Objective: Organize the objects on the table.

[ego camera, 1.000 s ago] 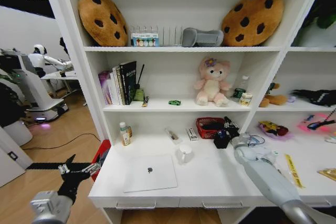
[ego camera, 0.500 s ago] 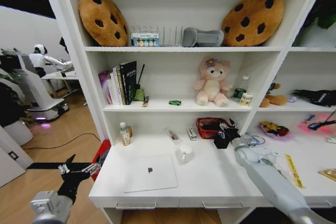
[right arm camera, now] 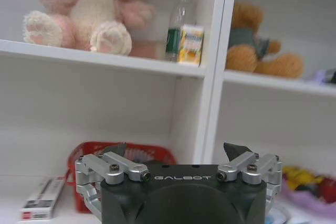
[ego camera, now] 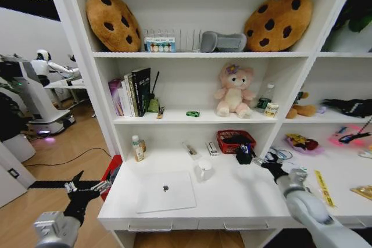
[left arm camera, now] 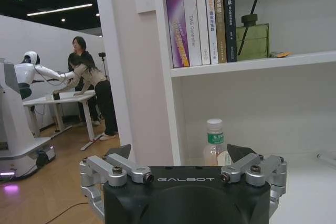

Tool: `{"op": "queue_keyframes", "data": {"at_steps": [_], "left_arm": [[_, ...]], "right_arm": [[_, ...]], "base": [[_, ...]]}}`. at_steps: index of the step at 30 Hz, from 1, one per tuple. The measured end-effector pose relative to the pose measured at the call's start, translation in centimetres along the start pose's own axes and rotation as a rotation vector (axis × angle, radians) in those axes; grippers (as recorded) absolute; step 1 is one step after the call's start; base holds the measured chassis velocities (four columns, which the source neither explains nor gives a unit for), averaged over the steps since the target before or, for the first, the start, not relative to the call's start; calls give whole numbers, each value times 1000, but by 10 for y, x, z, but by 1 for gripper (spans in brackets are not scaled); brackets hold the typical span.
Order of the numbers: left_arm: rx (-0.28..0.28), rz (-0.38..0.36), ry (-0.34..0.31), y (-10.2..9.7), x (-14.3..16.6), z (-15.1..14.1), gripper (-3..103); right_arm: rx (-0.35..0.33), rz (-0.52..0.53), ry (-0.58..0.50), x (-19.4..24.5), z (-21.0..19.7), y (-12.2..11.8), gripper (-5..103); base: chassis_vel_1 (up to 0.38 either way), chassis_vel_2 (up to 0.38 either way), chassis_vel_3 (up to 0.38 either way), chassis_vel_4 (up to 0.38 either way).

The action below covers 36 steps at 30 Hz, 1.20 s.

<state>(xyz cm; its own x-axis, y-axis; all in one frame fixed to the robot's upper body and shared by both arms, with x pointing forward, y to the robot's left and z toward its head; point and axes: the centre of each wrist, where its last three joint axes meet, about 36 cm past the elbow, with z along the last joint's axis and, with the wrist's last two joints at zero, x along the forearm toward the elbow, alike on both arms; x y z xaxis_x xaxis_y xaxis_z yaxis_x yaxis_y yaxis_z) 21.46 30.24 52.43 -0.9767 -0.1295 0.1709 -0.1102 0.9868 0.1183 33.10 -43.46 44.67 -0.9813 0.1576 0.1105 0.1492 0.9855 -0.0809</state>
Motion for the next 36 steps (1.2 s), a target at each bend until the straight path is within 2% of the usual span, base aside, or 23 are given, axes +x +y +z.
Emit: {"op": "queue_keyframes", "data": {"at_steps": [1,2,6,9,12,15,24,36], "left_arm": [[0,0,0,0,0,0,100],[0,0,0,0,0,0,100],[0,0,0,0,0,0,100],[0,0,0,0,0,0,100],[0,0,0,0,0,0,100],[0,0,0,0,0,0,100],[0,0,0,0,0,0,100],[0,0,0,0,0,0,100]], "right_arm": [[132,31,-76,27,1,-15,100],[172,55,-110,46,-2,-20,100],[161,102,-144,77,-9,-18,100],[122,144,-167,105,-7,-14,100],[106,148,-174,123,-3,-15,100],[111,110,-220,122,0,-20,100],[100,112,-317,110,-23,-22,100],[48,121,-312,112,-6,-12,100]], "base": [[0,0,0,0],[0,0,0,0],[0,0,0,0],[0,0,0,0],[0,0,0,0],[0,0,0,0],[0,0,0,0],[-119,-113,125,104]]}}
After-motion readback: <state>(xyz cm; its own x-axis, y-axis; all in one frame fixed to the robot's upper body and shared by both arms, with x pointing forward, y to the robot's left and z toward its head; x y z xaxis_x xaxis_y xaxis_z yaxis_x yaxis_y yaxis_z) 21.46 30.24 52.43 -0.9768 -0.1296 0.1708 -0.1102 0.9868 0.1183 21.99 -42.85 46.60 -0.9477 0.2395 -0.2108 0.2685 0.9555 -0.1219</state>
